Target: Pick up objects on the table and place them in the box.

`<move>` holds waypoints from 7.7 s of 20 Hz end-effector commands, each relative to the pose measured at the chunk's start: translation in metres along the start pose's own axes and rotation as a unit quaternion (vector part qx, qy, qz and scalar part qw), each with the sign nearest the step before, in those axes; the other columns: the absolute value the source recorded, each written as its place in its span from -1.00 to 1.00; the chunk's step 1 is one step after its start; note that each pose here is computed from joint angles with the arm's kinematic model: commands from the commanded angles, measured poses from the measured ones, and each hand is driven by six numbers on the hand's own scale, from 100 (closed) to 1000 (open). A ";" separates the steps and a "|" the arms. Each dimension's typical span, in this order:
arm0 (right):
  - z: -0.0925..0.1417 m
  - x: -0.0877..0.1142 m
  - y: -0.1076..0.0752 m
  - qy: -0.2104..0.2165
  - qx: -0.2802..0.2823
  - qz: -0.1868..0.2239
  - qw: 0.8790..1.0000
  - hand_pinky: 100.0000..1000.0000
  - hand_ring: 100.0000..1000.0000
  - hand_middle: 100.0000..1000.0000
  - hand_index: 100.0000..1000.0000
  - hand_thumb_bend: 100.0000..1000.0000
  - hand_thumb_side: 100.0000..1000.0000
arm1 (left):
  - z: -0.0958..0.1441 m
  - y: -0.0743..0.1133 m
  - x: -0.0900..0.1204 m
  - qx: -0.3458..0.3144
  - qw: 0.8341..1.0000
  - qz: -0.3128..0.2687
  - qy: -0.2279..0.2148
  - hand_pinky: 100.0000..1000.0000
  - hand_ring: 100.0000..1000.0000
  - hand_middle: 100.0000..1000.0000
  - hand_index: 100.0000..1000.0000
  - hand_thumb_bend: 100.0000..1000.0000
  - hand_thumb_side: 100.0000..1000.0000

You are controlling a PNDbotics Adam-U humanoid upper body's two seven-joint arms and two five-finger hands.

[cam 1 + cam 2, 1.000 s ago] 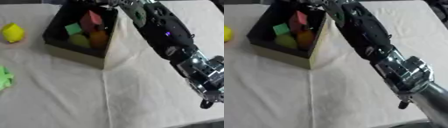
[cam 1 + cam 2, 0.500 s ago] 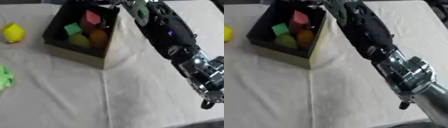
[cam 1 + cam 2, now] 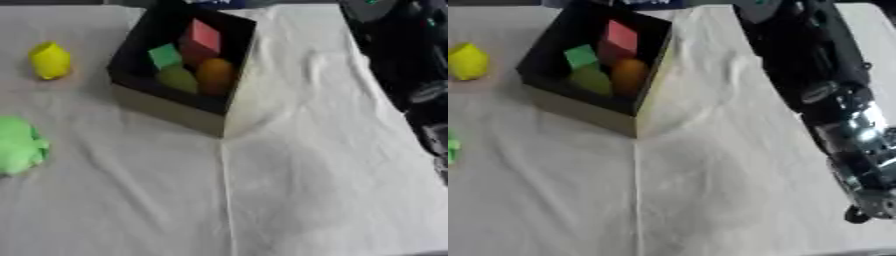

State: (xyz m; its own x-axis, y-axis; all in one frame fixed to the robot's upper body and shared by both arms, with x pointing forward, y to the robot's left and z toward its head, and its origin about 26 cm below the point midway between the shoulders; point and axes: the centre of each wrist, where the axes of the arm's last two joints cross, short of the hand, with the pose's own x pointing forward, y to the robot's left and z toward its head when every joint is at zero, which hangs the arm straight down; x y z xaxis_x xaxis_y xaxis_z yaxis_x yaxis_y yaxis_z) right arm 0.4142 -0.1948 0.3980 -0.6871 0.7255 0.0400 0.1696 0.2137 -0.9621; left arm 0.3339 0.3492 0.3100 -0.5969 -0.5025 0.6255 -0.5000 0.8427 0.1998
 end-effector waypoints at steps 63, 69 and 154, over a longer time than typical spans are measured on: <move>0.158 -0.020 -0.039 0.116 -0.230 -0.020 0.966 0.71 0.72 0.13 0.39 -1.00 -0.72 | 0.069 0.017 -0.038 -0.526 0.697 -0.462 0.158 0.78 0.74 0.67 0.87 -0.18 -0.95; 0.158 -0.021 -0.037 0.117 -0.233 -0.029 0.965 0.71 0.72 0.12 0.38 -1.00 -0.68 | 0.062 0.009 -0.047 -0.542 0.684 -0.460 0.165 0.78 0.76 0.69 0.88 -0.17 -0.95; 0.146 -0.014 -0.035 0.100 -0.275 -0.093 0.952 0.70 0.67 0.04 0.31 -1.00 -0.53 | -0.029 -0.170 0.022 -0.446 0.810 -0.366 -0.101 0.73 0.63 0.56 0.96 0.16 0.14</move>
State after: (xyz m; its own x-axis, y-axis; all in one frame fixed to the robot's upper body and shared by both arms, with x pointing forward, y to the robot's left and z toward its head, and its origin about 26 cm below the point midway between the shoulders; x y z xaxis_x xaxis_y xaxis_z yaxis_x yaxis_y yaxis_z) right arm 0.3200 -0.3048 0.3827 -0.5996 0.7336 0.3198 0.4192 0.6284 -0.6553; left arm 0.4272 0.1923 0.2960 -0.4974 -0.8675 -0.0013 -0.1078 0.0603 0.9923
